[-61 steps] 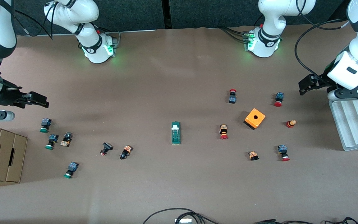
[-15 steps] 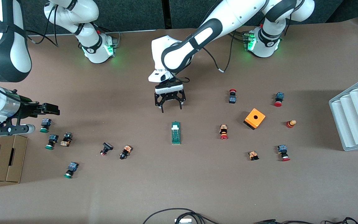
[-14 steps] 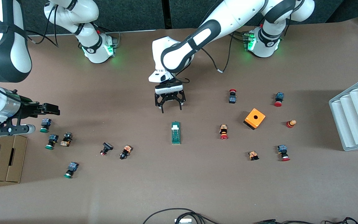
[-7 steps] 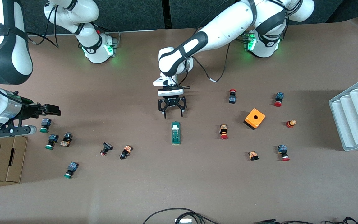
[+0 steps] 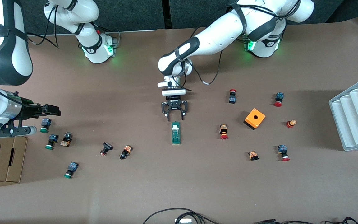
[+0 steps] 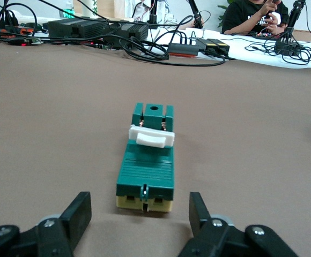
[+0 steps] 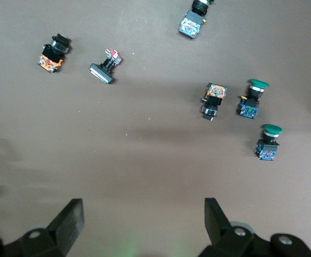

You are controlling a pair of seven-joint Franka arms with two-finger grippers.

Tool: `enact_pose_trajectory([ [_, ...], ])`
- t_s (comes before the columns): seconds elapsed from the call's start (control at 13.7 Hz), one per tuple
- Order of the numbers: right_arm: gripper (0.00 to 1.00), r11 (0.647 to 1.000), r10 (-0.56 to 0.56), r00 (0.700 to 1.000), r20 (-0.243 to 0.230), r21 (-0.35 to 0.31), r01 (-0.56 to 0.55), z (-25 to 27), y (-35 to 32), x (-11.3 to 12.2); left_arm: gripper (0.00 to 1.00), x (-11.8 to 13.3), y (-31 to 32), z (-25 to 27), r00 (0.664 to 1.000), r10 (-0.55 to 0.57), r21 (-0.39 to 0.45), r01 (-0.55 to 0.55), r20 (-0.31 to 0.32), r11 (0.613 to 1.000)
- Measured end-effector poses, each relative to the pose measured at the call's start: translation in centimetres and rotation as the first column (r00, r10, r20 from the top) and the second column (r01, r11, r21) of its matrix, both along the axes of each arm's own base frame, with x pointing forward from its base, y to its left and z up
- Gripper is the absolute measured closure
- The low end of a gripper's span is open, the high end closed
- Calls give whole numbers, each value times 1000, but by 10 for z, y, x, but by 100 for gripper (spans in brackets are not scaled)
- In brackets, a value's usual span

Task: Close load switch with both arms
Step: 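Lower the left gripper and grasp the green switch body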

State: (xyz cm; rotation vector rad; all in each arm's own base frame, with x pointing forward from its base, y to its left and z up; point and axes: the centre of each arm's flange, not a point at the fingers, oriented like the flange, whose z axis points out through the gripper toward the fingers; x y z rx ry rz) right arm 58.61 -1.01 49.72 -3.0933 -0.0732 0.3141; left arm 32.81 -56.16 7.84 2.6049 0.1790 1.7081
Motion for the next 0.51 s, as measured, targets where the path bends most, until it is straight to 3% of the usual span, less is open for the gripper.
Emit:
enact_pose_trajectory([
  [0.51,0,1000,2,1000,-2,0,-2,-1,0,0,28,-5,-5,-12,999,-19,21,19,38,1000],
])
